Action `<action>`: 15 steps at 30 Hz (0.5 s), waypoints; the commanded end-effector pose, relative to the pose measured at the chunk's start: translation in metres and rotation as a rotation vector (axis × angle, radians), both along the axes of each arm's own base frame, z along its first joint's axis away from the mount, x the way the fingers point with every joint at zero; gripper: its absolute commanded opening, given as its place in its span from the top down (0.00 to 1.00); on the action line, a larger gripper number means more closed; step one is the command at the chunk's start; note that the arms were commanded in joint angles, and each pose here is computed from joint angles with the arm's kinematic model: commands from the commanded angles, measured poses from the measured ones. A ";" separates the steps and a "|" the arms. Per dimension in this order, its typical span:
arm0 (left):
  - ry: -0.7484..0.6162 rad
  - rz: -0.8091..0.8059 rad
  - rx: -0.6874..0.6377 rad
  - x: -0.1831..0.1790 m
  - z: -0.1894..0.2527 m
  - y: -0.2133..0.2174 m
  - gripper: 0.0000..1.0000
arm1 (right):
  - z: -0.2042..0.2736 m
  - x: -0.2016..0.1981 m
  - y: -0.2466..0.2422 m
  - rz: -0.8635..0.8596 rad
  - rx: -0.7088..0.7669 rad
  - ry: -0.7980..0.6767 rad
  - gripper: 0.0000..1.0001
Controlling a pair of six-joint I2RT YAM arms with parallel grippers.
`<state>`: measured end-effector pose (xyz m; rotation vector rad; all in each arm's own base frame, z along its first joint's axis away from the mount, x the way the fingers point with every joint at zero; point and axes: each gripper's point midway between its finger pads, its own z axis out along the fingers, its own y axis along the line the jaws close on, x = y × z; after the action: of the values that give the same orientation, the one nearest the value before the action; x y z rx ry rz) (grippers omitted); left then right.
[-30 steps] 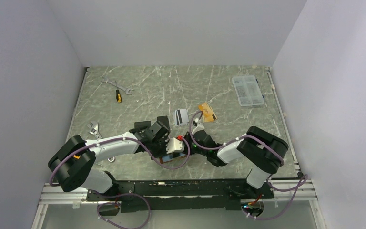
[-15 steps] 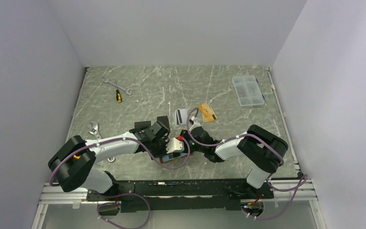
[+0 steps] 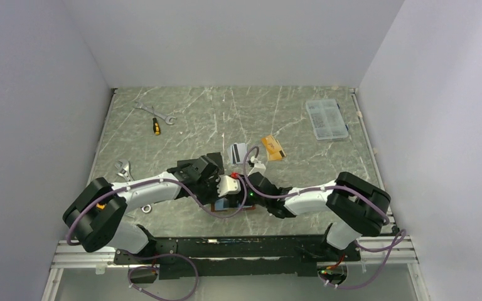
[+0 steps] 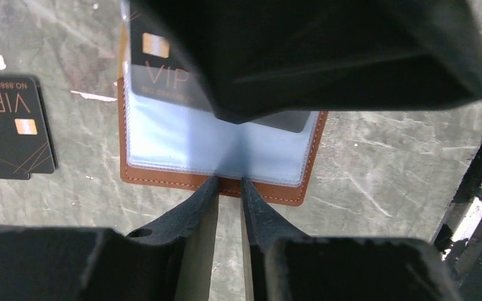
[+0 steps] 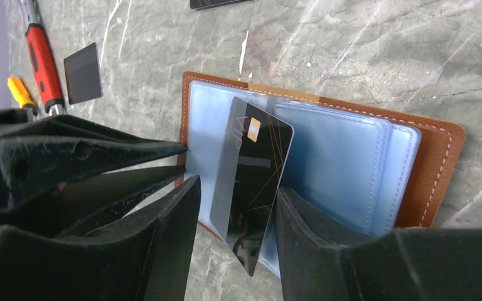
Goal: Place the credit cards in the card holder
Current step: Insert the credit card into the card holder.
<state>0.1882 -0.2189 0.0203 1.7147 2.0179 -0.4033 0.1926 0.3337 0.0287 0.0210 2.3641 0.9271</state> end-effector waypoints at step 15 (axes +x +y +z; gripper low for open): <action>0.208 0.166 -0.062 0.025 0.001 0.015 0.76 | -0.039 -0.023 -0.038 0.007 -0.432 -0.041 0.38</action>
<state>0.2079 -0.1997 0.0177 1.5431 2.2236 -0.5579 0.1917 0.3287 0.0302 0.0176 2.3427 0.7021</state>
